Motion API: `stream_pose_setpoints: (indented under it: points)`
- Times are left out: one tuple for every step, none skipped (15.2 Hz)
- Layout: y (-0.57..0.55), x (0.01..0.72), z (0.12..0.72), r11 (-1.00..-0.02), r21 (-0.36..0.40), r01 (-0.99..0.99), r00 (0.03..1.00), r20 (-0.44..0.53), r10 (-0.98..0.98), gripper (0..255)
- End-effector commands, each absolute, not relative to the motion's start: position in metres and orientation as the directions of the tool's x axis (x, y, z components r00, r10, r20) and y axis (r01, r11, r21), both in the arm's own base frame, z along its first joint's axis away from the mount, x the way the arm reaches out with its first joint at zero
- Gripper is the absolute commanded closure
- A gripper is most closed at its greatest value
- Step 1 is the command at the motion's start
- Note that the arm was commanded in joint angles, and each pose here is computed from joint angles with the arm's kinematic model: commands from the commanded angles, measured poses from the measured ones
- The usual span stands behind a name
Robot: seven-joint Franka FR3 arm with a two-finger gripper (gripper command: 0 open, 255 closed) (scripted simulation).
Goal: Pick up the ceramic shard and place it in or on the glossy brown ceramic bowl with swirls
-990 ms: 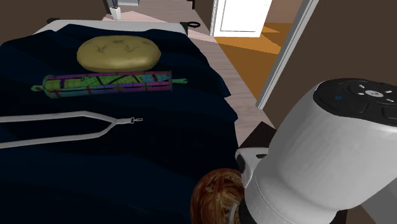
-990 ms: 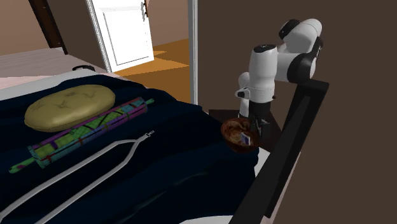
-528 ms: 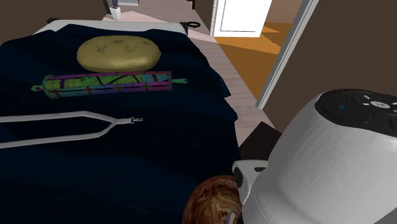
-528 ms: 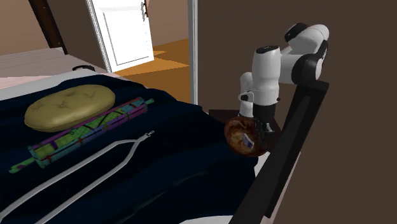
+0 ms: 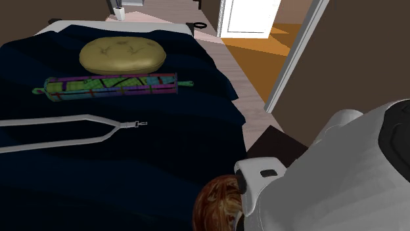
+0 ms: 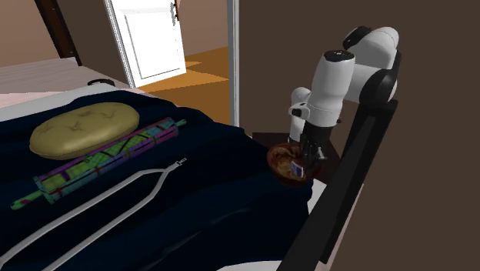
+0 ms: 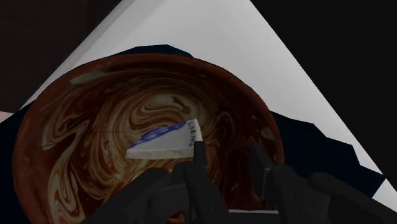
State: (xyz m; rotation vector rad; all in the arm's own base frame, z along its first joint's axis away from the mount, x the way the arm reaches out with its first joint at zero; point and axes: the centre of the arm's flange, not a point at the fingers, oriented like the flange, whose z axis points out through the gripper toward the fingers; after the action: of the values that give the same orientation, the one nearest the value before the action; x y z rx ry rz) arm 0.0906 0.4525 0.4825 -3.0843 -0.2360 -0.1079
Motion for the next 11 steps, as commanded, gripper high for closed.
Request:
stream_pose_setpoints:
  points:
    - [0.428, 0.087, 0.482, -0.973, -0.102, 0.206, 0.974, 0.118, 0.194, 0]
    - [0.404, 0.085, 0.481, -0.952, -0.160, 0.259, 0.958, 0.165, 0.233, 0]
    - [0.379, 0.084, 0.478, -0.925, -0.216, 0.313, 0.939, 0.214, 0.268, 0]
    - [0.355, 0.084, 0.473, -0.891, -0.267, 0.367, 0.917, 0.265, 0.299, 0]
    - [0.337, 0.086, 0.468, -0.861, -0.303, 0.409, 0.897, 0.305, 0.319, 0]
    - [0.339, 0.086, 0.463, -0.861, -0.303, 0.409, 0.897, 0.305, 0.319, 0]
    - [0.341, 0.087, 0.458, -0.861, -0.303, 0.409, 0.897, 0.305, 0.319, 0]
    - [0.343, 0.088, 0.453, -0.861, -0.303, 0.409, 0.897, 0.305, 0.319, 0]
    - [0.346, 0.089, 0.449, -0.861, -0.303, 0.409, 0.897, 0.305, 0.319, 0]
    - [0.348, 0.090, 0.444, -0.861, -0.303, 0.409, 0.897, 0.305, 0.319, 0]
    - [0.350, 0.091, 0.439, -0.861, -0.303, 0.409, 0.897, 0.305, 0.319, 0]
